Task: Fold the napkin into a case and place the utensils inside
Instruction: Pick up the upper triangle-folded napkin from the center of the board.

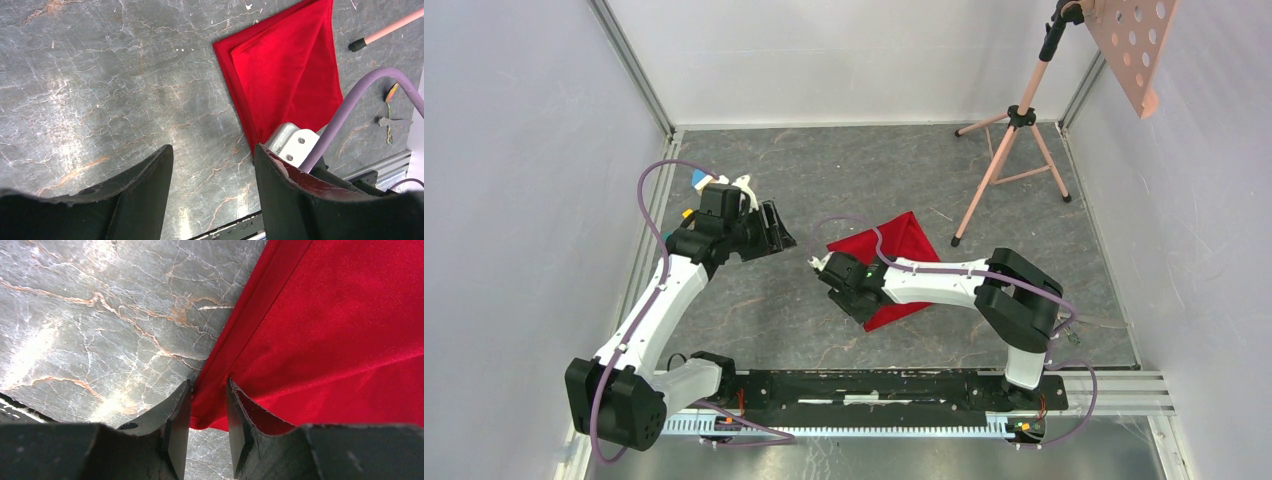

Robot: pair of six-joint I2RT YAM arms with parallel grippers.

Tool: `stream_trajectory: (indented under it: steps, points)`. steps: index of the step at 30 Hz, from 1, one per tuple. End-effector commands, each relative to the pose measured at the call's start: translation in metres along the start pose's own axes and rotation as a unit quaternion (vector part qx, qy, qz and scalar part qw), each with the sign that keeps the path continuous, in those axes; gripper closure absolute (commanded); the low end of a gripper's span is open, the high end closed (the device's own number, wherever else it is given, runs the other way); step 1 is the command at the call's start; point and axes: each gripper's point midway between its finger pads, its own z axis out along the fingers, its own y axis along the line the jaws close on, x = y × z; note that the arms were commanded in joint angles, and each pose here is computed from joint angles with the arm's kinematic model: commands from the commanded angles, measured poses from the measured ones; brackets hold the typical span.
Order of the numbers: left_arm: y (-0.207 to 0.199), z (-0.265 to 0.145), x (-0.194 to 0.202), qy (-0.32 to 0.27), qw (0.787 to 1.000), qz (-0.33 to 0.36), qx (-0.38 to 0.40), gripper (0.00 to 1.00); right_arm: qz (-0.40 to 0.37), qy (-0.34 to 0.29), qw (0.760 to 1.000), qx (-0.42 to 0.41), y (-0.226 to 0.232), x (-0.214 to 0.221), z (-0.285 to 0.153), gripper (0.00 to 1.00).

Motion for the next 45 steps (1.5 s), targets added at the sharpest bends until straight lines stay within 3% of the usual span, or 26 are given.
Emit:
stream_trajectory:
  steps: [1,14,37,41,45]
  points:
    - [-0.001,-0.002,-0.006,-0.014,0.999,0.028,0.010,0.32,0.006,-0.011,1.000,0.000,0.001,-0.002,0.003,0.62]
    - [0.001,-0.001,-0.005,-0.012,1.000,0.025,0.010,0.32,0.018,-0.061,0.998,0.005,0.003,-0.034,-0.034,0.55]
    - [0.003,0.002,-0.003,-0.007,1.000,0.021,0.010,0.32,0.021,-0.017,1.000,0.009,0.001,0.008,0.010,0.48]
    - [0.003,0.003,-0.002,-0.005,1.000,0.020,0.009,0.32,0.021,-0.011,1.000,0.011,-0.001,0.019,0.018,0.55]
    - [0.004,0.005,-0.001,-0.001,1.000,0.018,0.009,0.32,0.015,-0.013,0.999,0.035,-0.011,0.026,0.025,0.77]
